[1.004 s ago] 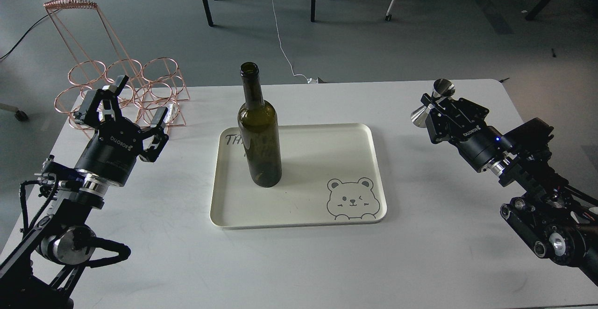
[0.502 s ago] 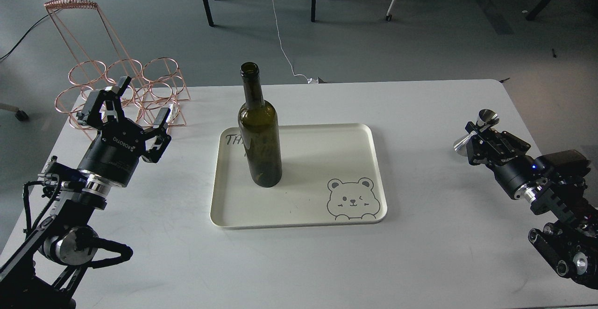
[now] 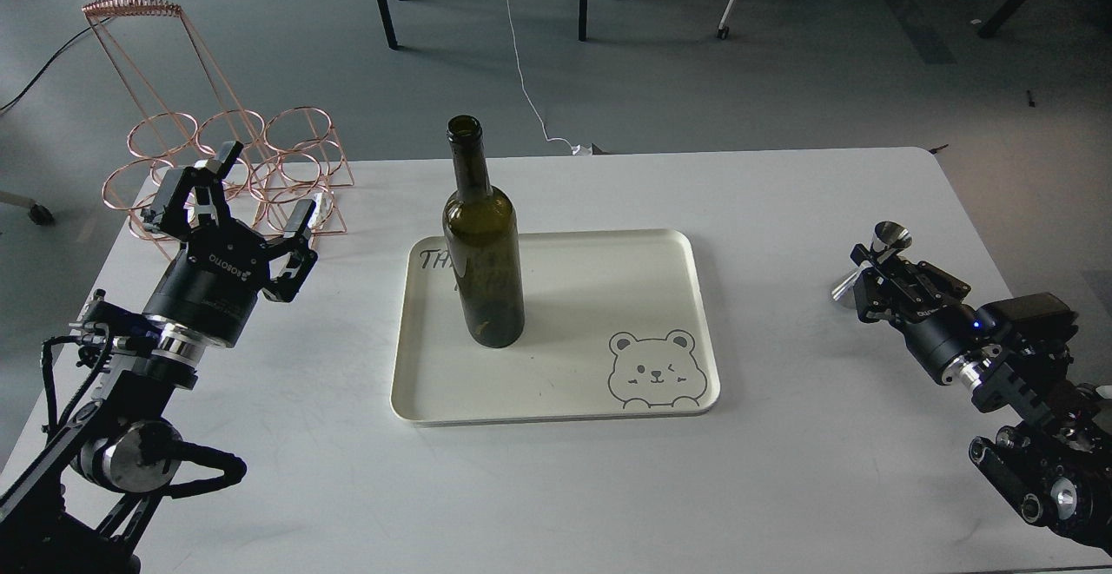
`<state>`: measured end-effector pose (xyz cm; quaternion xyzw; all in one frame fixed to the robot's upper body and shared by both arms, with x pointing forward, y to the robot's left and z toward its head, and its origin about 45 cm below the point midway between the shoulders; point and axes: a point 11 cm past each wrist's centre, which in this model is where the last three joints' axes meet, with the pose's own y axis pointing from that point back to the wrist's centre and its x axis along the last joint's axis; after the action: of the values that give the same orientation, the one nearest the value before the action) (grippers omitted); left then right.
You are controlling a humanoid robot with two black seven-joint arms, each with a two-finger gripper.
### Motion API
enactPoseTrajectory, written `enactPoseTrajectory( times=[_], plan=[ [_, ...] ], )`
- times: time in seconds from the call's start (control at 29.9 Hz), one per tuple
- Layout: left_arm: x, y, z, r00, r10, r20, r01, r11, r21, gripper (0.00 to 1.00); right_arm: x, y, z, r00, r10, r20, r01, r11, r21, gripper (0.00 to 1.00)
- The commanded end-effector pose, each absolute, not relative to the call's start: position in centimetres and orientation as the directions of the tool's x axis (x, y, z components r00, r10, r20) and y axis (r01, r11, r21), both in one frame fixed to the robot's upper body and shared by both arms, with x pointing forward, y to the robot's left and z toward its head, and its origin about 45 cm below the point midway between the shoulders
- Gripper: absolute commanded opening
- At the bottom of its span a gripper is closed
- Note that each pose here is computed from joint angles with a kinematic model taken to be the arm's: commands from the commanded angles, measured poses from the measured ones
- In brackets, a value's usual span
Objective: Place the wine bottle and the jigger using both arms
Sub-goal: 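Lower the jigger onto the table beside the tray and release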
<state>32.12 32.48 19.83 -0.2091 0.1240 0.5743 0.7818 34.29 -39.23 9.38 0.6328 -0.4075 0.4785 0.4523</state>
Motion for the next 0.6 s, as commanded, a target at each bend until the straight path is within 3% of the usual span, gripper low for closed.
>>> enactPoseTrajectory(
  times=[0.0, 0.07, 0.13, 0.2, 0.3, 0.57],
  plan=[
    [32.1, 32.4, 19.8, 0.31, 0.846, -0.434, -0.95, 0.254, -0.184, 0.98, 34.2, -39.2, 9.3, 0.212, -0.083, 0.974, -0.948, -0.259, 0.184, 0.37],
    [32.1, 32.5, 19.8, 0.31, 0.846, -0.433, -0.95, 0.254, -0.183, 0.98, 34.2, -39.3, 9.2, 0.213, -0.083, 0.973, -0.948, -0.258, 0.186, 0.38],
    [32.1, 32.5, 19.9, 0.311, 0.847, -0.432, -0.949, 0.255, -0.184, 0.98, 34.2, -39.2, 9.3, 0.213, -0.084, 0.974, -0.948, -0.259, 0.185, 0.45],
    [32.1, 32.4, 19.9, 0.313, 0.845, -0.433, -0.949, 0.256, -0.185, 0.98, 34.0, -39.2, 9.2, 0.216, -0.083, 0.973, -0.947, -0.261, 0.188, 0.61],
    [32.1, 32.4, 19.9, 0.313, 0.845, -0.433, -0.949, 0.256, -0.185, 0.98, 33.9, -39.2, 9.2, 0.216, -0.085, 0.973, -0.947, -0.262, 0.188, 0.95],
    [32.1, 32.4, 19.8, 0.313, 0.845, -0.433, -0.949, 0.257, -0.183, 0.98, 32.0, -42.7, 10.2, 0.231, -0.017, 0.973, -0.943, -0.248, 0.22, 0.98]
  ],
)
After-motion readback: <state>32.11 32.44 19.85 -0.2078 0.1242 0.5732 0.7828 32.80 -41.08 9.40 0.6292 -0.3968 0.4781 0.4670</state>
